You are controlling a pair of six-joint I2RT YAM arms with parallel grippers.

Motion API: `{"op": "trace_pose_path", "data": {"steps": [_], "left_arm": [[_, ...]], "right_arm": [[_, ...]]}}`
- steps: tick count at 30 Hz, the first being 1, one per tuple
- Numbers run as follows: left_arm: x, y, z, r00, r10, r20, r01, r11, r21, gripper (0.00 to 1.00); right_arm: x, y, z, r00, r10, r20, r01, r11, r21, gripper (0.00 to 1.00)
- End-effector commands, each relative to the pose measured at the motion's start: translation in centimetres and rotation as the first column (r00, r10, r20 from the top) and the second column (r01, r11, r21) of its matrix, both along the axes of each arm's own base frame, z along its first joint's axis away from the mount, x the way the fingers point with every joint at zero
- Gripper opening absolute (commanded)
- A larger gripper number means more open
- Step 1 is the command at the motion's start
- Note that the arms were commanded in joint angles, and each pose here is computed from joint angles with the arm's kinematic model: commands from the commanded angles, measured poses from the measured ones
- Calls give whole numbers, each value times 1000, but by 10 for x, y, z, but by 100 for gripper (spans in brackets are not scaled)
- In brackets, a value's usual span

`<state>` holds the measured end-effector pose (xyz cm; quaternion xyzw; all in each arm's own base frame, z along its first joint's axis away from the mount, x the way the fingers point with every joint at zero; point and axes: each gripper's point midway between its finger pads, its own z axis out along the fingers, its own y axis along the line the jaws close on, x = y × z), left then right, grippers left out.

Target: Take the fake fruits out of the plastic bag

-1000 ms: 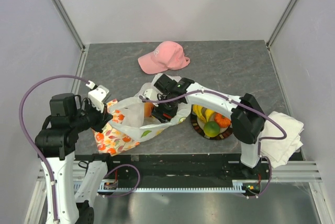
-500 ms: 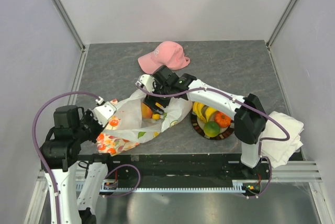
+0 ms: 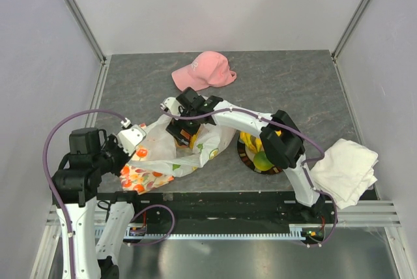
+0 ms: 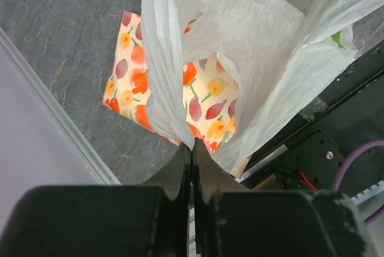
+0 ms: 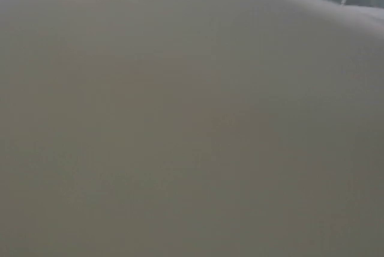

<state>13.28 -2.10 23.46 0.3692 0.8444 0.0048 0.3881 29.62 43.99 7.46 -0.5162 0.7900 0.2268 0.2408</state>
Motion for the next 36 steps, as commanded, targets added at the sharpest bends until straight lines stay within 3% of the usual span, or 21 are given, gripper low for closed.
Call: {"op": "trace_pose_path", "data": {"steps": [1, 2, 3, 6, 10, 14, 18, 22, 27, 31, 33, 36], "left_arm": [[8, -2, 10, 999, -11, 40, 11, 1000, -11, 2], [9, -3, 10, 999, -10, 38, 10, 1000, -16, 2], [10, -4, 10, 999, -12, 38, 13, 1000, -23, 2], [17, -7, 15, 998, -13, 55, 15, 999, -38, 2], [30, -8, 21, 996, -8, 84, 12, 999, -53, 1], [49, -9, 31, 991, 13, 135, -2, 996, -84, 2], [61, -16, 42, 987, 32, 159, -8, 989, -148, 2], [71, -22, 49, 984, 30, 175, 4, 982, -189, 2], [75, -25, 50, 984, 25, 178, 12, 979, -204, 2], [74, -26, 54, 981, 16, 196, 25, 979, -202, 2], [74, -25, 55, 979, 14, 203, 26, 981, -194, 2], [73, -23, 58, 977, 21, 211, 20, 982, -188, 2]], "right_arm": [[-2, 25, 11, 1000, 29, 7, -30, 997, 65, 88], [-1, 27, 15, 999, 33, 14, -34, 997, 74, 75], [0, 27, 19, 999, 39, 22, -40, 996, 80, 69], [4, 21, 51, 994, 58, 90, -66, 994, 85, 59], [-18, -5, 125, 963, 179, 203, -202, 974, 101, 58], [-36, -48, 147, 889, 333, 316, -345, 938, -19, 58], [-54, -91, 158, 825, 452, 339, -428, 892, -147, 58], [-63, -111, 180, 794, 468, 388, -444, 883, -155, 59], [-56, -142, 201, 870, 302, 390, -294, 952, -82, 60], [-31, -189, 191, 970, 24, 244, -36, 998, 44, 60], [-12, -222, 193, 975, -108, 195, 84, 988, 128, 61], [-2, -261, 168, 967, -221, 124, 209, 972, 104, 61]]}}
